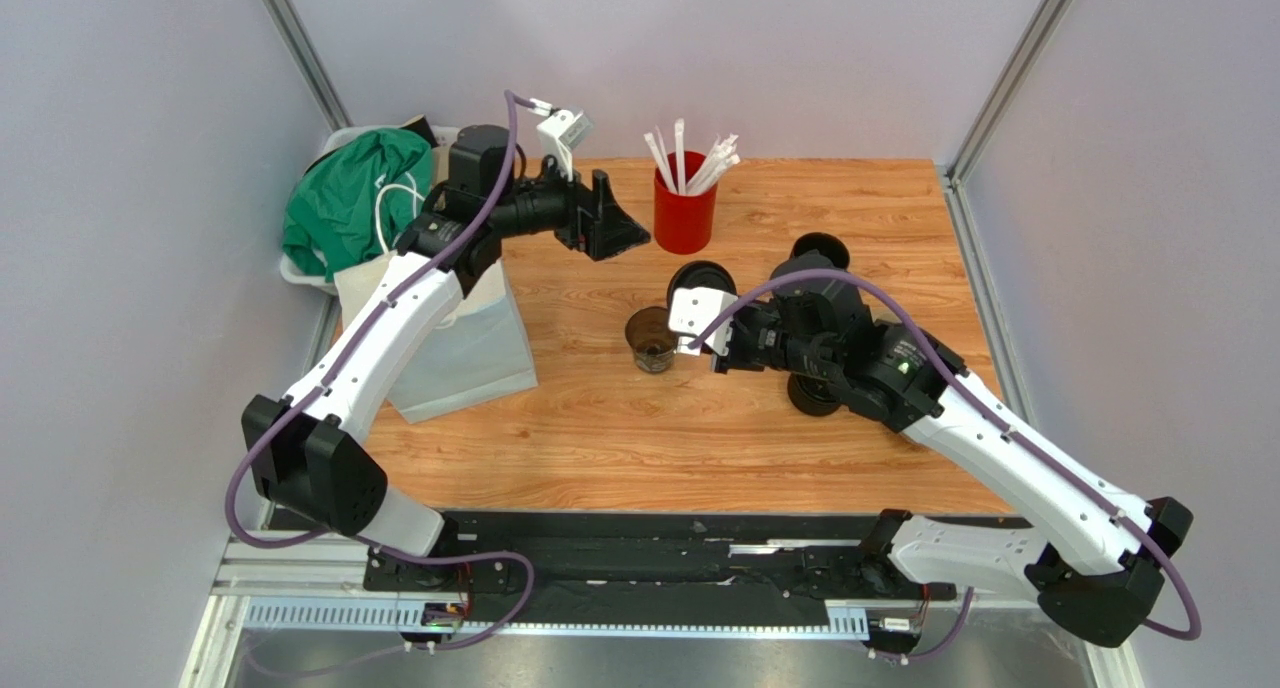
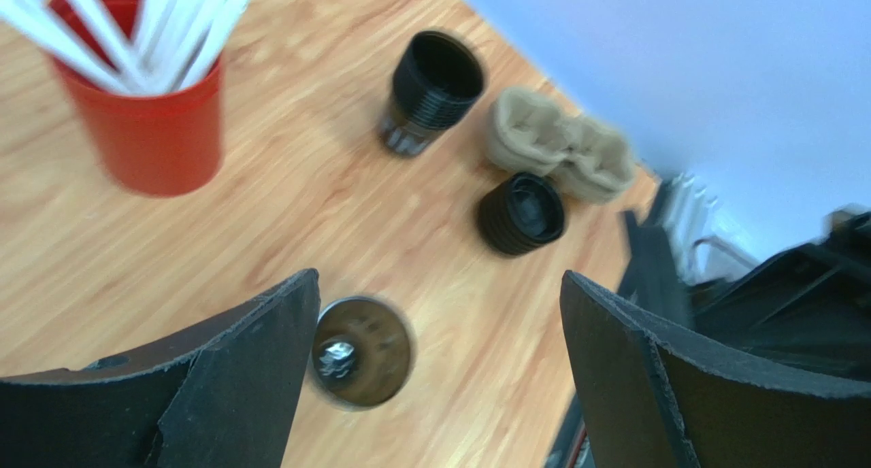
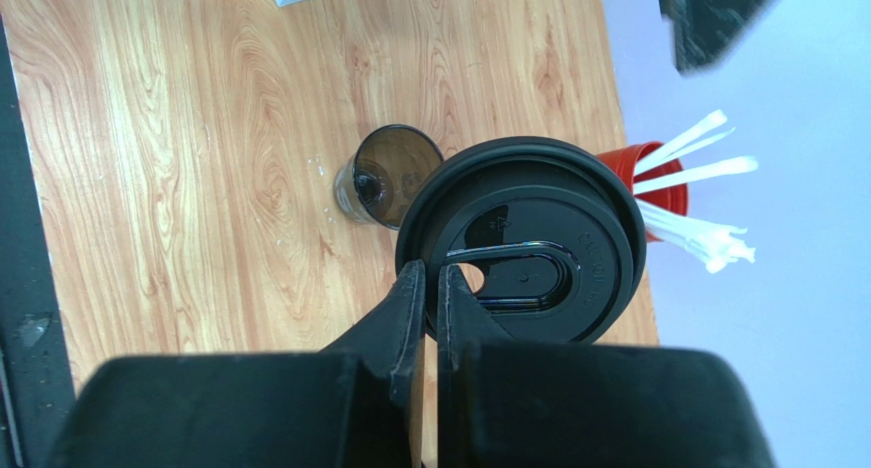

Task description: Pack the takeout coffee

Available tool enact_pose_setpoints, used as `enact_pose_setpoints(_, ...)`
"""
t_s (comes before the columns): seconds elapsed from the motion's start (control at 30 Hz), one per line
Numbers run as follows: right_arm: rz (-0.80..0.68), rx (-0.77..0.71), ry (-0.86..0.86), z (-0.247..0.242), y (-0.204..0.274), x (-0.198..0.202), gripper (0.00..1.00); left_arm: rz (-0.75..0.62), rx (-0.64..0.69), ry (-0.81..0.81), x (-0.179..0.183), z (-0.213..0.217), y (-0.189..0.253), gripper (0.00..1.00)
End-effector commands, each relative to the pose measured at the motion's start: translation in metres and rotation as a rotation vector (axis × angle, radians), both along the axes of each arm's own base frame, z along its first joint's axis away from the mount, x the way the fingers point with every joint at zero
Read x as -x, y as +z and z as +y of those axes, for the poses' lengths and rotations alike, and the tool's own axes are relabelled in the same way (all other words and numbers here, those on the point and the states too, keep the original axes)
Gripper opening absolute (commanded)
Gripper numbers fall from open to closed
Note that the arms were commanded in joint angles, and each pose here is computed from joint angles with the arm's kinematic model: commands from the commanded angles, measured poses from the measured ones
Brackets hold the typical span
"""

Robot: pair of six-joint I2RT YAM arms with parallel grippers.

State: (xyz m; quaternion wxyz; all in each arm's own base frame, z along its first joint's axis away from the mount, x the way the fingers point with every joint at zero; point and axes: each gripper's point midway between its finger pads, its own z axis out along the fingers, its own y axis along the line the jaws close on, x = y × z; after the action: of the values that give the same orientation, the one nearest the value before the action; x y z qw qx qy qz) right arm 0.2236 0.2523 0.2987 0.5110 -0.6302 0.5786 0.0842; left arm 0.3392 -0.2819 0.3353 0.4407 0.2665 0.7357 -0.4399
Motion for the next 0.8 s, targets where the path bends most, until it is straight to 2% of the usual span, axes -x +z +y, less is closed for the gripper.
enact_pose_setpoints(0.0,0.036,-0.089,-0.039,0.0,0.025,-0.008,0.0,-0.116,-0.108,-0.096,0.012,0.012,0.004,0.95)
enact_pose_setpoints(0.13,0.064,-0.15,-0.115,-0.012,0.038,-0.022,0.0,-0.034,-0.201,-0.214,0.032,0.016,-0.02,0.96)
enact_pose_setpoints(0.33,0.049,-0.172,-0.19,-0.031,0.041,-0.032,0.0,-0.098,-0.376,-0.053,0.009,0.045,-0.034,0.99)
enact_pose_setpoints(0.4,0.055,-0.165,-0.197,-0.033,0.036,-0.032,0.0,-0.102,-0.417,-0.043,0.007,0.051,-0.031,0.99)
enact_pose_setpoints(0.53,0.045,-0.168,-0.214,-0.038,0.034,-0.032,0.0,-0.017,-0.509,-0.127,0.024,0.06,-0.048,0.99)
enact_pose_setpoints(0.6,0.04,-0.172,-0.22,-0.04,0.034,-0.031,0.0,-0.011,-0.53,-0.146,0.029,0.064,-0.046,0.99)
enact_pose_setpoints(0.77,0.034,-0.18,-0.236,-0.042,0.032,-0.033,0.0,0.096,-0.641,-0.165,0.039,0.081,-0.074,0.99)
